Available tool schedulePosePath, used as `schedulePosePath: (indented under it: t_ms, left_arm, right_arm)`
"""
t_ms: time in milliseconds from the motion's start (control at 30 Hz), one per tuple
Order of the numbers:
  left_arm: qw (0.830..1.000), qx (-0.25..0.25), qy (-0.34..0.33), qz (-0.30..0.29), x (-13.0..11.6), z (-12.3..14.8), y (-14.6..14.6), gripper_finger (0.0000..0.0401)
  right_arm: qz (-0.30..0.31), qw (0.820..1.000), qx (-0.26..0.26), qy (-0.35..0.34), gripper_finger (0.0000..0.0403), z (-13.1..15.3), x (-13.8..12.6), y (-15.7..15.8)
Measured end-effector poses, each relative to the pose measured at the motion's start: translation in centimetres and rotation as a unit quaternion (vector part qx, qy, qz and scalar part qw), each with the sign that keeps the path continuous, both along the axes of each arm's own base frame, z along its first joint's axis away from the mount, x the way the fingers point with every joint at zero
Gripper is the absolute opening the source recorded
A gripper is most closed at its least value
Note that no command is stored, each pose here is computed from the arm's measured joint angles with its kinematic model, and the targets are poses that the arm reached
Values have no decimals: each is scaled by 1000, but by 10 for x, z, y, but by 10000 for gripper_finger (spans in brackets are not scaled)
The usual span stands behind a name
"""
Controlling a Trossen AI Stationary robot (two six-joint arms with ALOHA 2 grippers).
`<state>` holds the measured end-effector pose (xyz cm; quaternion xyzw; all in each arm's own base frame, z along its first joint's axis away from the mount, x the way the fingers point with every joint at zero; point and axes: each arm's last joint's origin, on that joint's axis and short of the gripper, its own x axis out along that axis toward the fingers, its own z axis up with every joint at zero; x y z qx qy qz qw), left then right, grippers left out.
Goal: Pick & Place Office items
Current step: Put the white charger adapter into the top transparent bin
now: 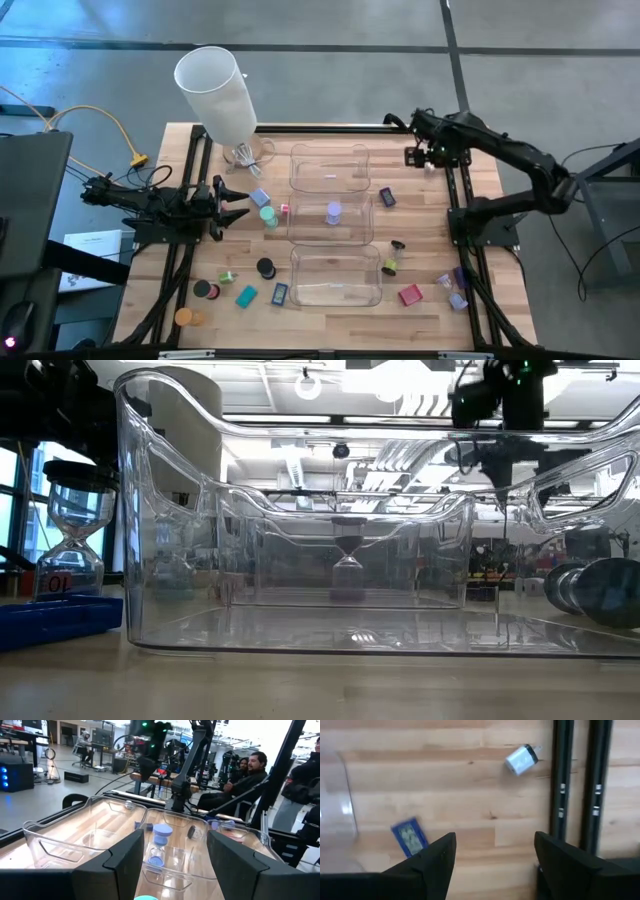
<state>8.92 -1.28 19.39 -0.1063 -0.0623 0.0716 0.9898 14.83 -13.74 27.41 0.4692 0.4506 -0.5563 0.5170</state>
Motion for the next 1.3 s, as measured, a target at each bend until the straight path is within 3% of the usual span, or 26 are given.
schedulePosePath:
  t_ms: [233,700,1100,1300]
  left_arm:
    - [1000,1,3,0,0,-1,0,212]
    - [1000,3,11,0,0,-2,0,212]
    - [1000,6,20,0,0,-4,0,212]
    - [999,11,42,0,1,-8,0,212]
  right_arm:
    - [-68,997,15,-40,259,-26,-18,-22]
    - [-163,984,46,-55,259,-69,-35,-48]
    - [-239,966,90,-25,259,-104,-33,-67]
    - [-261,962,76,-11,259,-106,-38,-72]
